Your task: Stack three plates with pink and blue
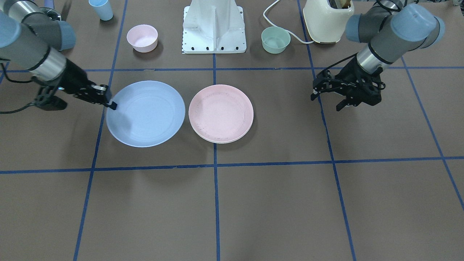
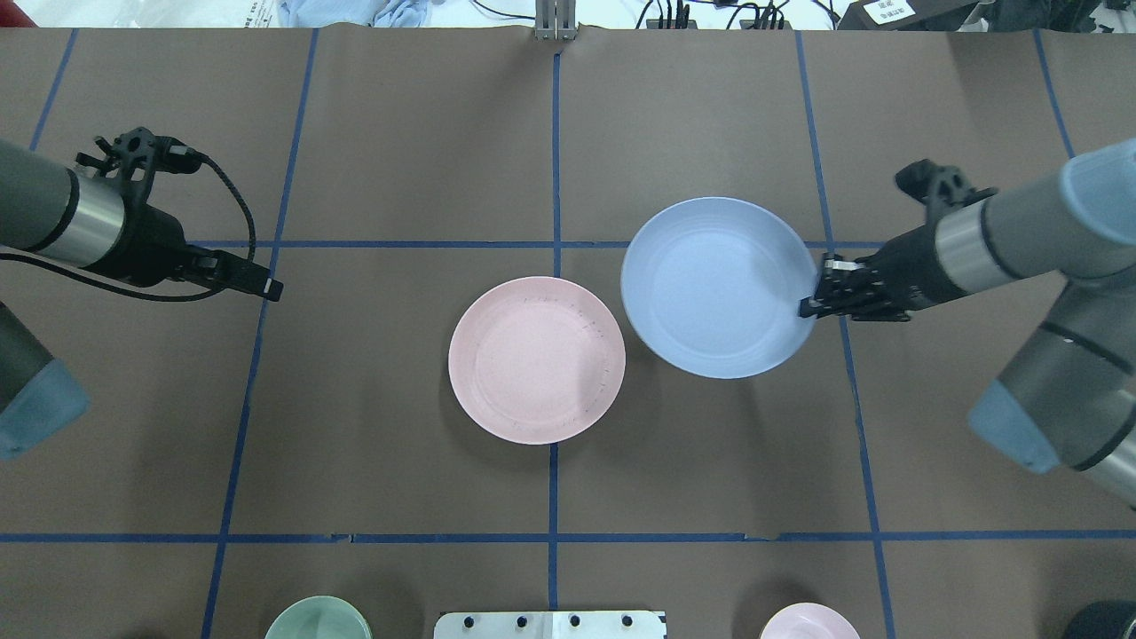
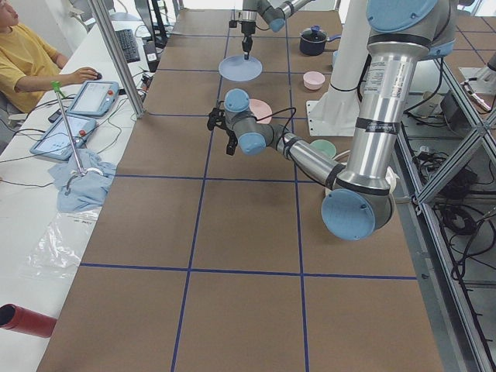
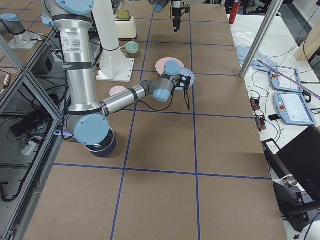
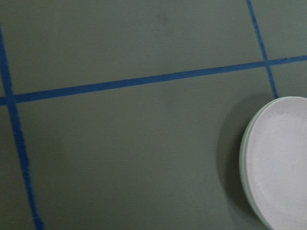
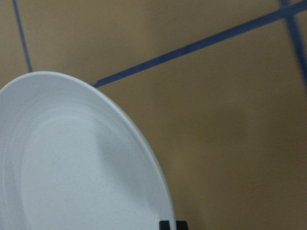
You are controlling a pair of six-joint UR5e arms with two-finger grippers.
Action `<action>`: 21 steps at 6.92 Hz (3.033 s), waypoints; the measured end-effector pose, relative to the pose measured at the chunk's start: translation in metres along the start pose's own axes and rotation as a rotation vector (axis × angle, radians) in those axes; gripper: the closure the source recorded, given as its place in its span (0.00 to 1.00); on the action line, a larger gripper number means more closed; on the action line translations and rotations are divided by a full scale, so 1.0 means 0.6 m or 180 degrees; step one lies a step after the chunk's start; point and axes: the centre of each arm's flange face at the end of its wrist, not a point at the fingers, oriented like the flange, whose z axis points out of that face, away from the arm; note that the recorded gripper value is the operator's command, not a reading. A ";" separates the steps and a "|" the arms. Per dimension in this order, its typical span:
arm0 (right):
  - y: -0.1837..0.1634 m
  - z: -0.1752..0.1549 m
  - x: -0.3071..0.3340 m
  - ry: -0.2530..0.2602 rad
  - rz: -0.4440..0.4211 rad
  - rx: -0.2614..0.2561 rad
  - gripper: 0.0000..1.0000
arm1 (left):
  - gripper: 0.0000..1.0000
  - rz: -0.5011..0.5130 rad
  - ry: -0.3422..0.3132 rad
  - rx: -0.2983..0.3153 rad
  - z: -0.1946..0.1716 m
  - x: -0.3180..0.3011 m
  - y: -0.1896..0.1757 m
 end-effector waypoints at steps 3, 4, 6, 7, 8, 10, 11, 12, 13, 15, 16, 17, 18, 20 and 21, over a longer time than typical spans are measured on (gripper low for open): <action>0.125 0.118 -0.184 0.0005 0.0232 -0.0042 1.00 | 0.00 0.0049 -0.0109 0.0016 -0.012 -0.047 0.006; 0.149 0.139 -0.202 0.0068 0.0238 -0.0033 1.00 | 0.00 0.0047 -0.0112 0.0013 -0.011 -0.048 0.007; 0.175 0.158 -0.212 0.0110 0.0215 -0.0036 0.01 | 0.00 0.0043 -0.0109 0.0011 -0.010 -0.046 0.007; 0.178 0.161 -0.212 0.0119 0.0213 -0.0031 0.00 | 0.00 0.0044 -0.0108 0.0013 -0.010 -0.045 0.006; 0.174 0.163 -0.210 0.0135 0.0221 -0.0008 0.00 | 0.00 0.0047 -0.0106 0.0018 -0.011 -0.044 0.006; 0.135 0.145 -0.194 0.0158 0.0273 0.0091 0.00 | 0.00 0.0050 -0.0113 0.0021 -0.012 -0.047 0.006; 0.103 0.128 -0.172 0.0197 0.0319 0.0149 0.00 | 0.00 0.0060 -0.0128 0.0027 -0.015 -0.054 0.007; 0.061 0.102 -0.133 0.0266 0.0337 0.0204 0.00 | 0.00 0.0106 -0.0172 0.0042 -0.025 -0.075 0.010; 0.010 0.067 -0.071 0.0386 0.0244 0.0266 0.00 | 0.00 0.0209 -0.0269 0.0071 -0.045 -0.118 0.017; -0.085 -0.019 0.110 0.0783 -0.0335 0.0366 0.00 | 0.00 0.0463 -0.0527 0.0134 -0.101 -0.228 0.035; -0.131 -0.078 0.201 0.0981 -0.0647 0.0376 0.00 | 0.00 0.0589 -0.0673 0.0161 -0.132 -0.292 0.040; -0.178 -0.150 0.273 0.1091 -0.0808 0.0320 0.00 | 0.00 0.0712 -0.0829 0.0187 -0.169 -0.362 0.042; -0.218 -0.226 0.332 0.1151 -0.0917 0.0232 0.00 | 0.00 0.0771 -0.0939 0.0172 -0.209 -0.434 0.045; -0.260 -0.338 0.413 0.1288 -0.1116 0.0039 0.00 | 0.00 0.0749 -0.0881 0.0096 -0.252 -0.531 0.055; -0.265 -0.362 0.437 0.1332 -0.1151 -0.0038 0.00 | 0.00 0.0733 -0.0860 0.0104 -0.259 -0.541 0.052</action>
